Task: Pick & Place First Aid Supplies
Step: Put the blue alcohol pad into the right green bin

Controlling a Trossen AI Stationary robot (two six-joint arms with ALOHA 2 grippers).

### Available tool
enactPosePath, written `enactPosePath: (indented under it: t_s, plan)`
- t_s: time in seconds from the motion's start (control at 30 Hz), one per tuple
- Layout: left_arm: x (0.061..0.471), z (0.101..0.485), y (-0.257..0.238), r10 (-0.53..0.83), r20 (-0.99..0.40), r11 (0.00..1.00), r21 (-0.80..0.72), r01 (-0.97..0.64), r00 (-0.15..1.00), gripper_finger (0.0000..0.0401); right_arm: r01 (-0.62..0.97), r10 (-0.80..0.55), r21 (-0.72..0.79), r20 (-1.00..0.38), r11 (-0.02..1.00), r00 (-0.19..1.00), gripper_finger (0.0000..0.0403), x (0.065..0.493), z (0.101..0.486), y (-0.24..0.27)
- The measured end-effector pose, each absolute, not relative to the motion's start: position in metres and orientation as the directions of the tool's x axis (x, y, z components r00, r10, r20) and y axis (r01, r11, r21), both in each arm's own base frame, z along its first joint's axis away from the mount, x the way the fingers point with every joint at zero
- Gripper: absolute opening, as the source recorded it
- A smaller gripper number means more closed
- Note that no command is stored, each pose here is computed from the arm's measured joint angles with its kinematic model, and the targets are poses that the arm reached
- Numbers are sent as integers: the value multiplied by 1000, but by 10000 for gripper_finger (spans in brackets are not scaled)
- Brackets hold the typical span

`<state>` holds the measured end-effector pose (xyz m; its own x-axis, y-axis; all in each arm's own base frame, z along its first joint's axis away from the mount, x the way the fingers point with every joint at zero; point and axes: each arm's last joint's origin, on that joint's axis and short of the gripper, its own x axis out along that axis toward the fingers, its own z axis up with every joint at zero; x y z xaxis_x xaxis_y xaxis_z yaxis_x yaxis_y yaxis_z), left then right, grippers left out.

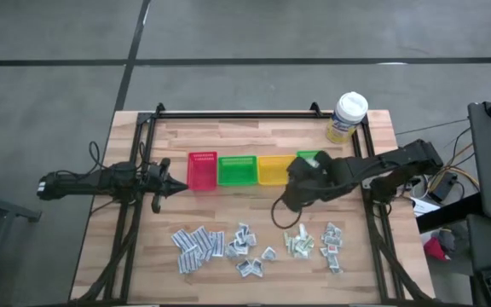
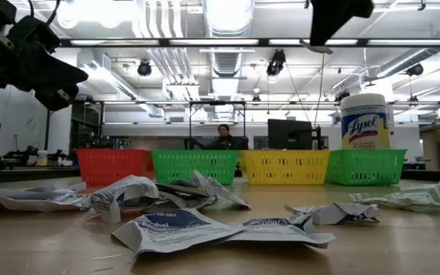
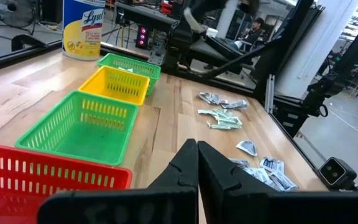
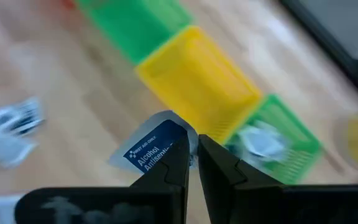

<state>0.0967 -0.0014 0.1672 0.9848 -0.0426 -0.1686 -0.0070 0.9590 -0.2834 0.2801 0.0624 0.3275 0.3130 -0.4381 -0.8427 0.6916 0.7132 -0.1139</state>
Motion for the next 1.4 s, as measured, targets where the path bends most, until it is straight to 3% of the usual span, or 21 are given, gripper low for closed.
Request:
enactPosePath:
  t_s: [0.3, 0.7, 1.07, 1.4]
  plan:
    - [97, 167, -1, -42, -168, 959, -283, -7, 985, 0, 820, -575, -218, -803, 529, 157, 27, 262, 326, 52]
    - [97, 167, -1, -43, -168, 959, -283, -7, 985, 0, 890, -563, -282, -825, 360, -34, 27, 258, 303, 21]
    - [97, 167, -1, -43, -168, 959, -283, -7, 985, 0, 855, -499, -427, -832, 293, -244, 27, 244, 259, -6]
    - [97, 167, -1, -42, -168, 959, -283, -7, 985, 0, 864, -440, -380, -872, 331, -215, 27, 246, 225, -28]
